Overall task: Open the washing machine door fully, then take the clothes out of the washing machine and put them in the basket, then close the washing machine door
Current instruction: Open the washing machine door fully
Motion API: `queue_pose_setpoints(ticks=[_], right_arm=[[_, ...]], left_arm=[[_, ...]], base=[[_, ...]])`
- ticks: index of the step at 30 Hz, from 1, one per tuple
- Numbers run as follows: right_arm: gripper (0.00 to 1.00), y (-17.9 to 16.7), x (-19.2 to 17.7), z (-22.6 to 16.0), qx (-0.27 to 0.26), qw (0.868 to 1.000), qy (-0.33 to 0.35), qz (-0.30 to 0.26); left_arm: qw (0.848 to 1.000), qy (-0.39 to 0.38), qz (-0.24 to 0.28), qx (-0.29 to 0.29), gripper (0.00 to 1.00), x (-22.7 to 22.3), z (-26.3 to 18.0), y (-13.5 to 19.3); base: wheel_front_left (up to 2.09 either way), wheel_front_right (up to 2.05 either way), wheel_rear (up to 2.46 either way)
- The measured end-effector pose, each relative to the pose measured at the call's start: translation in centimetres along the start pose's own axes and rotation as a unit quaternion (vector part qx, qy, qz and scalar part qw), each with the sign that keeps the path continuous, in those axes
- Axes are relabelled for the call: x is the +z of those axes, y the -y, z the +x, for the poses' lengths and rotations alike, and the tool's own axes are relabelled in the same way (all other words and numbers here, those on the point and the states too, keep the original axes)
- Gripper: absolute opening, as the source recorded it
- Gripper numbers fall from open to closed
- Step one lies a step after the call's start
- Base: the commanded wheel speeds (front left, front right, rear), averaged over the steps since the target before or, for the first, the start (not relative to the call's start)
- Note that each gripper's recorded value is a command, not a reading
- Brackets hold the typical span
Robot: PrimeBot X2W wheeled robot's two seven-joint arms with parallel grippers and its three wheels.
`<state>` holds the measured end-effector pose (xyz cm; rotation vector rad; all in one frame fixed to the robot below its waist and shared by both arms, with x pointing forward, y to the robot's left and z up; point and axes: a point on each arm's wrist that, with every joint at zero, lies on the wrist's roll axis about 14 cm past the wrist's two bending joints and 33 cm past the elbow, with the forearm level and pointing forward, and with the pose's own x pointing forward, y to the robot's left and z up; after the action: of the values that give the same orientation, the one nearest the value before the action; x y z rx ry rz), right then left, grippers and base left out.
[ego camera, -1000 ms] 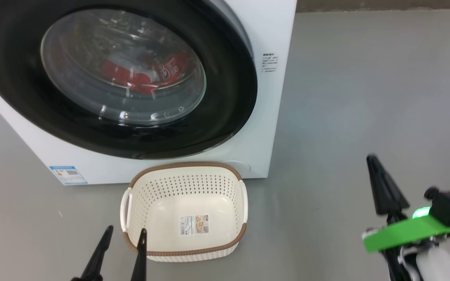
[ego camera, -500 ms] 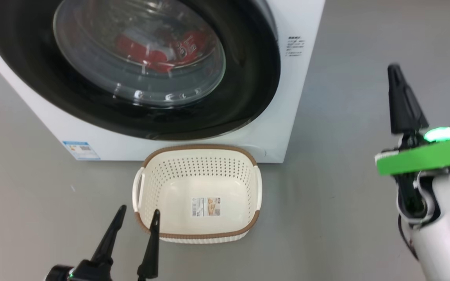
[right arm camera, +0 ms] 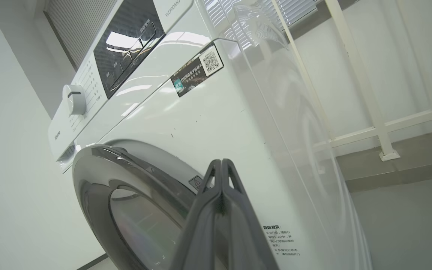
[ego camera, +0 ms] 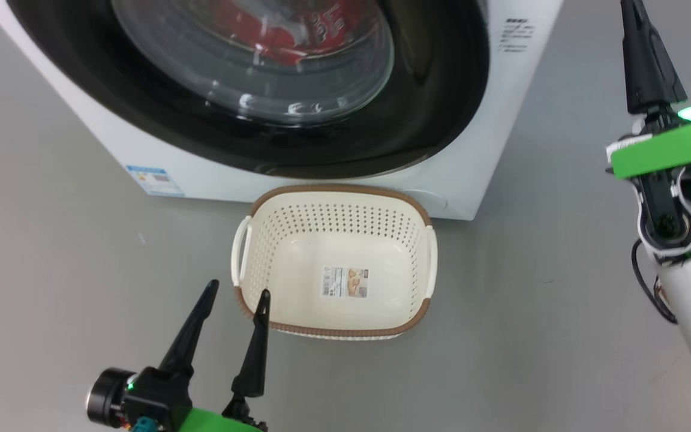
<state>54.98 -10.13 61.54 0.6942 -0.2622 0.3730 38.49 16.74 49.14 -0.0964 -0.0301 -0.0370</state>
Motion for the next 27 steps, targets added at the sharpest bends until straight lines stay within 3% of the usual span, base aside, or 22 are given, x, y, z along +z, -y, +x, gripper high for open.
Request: queue_pose_setpoints(ticks=[10, 17, 27], right_arm=[[0.00, -0.6, -4.6, 3.9, 0.023, 0.989, -0.111, 0.093], [0.00, -1.2, -7.8, 4.3, 0.032, 0.965, -0.202, 0.163], [0.00, -1.2, -9.2, 5.5, 0.036, 0.926, -0.273, 0.256]], left_arm=[[1.000, -0.016, -0.001, 0.015, 1.00, -1.1, 0.5, -1.0], [0.999, -0.024, -0.005, 0.025, 1.00, -1.6, 0.8, -1.5], [0.999, -0.030, -0.005, 0.024, 1.00, -2.1, 1.8, -1.6]], base=[[0.00, 0.00, 0.00], [0.00, 0.00, 0.00], [0.00, 0.00, 0.00]])
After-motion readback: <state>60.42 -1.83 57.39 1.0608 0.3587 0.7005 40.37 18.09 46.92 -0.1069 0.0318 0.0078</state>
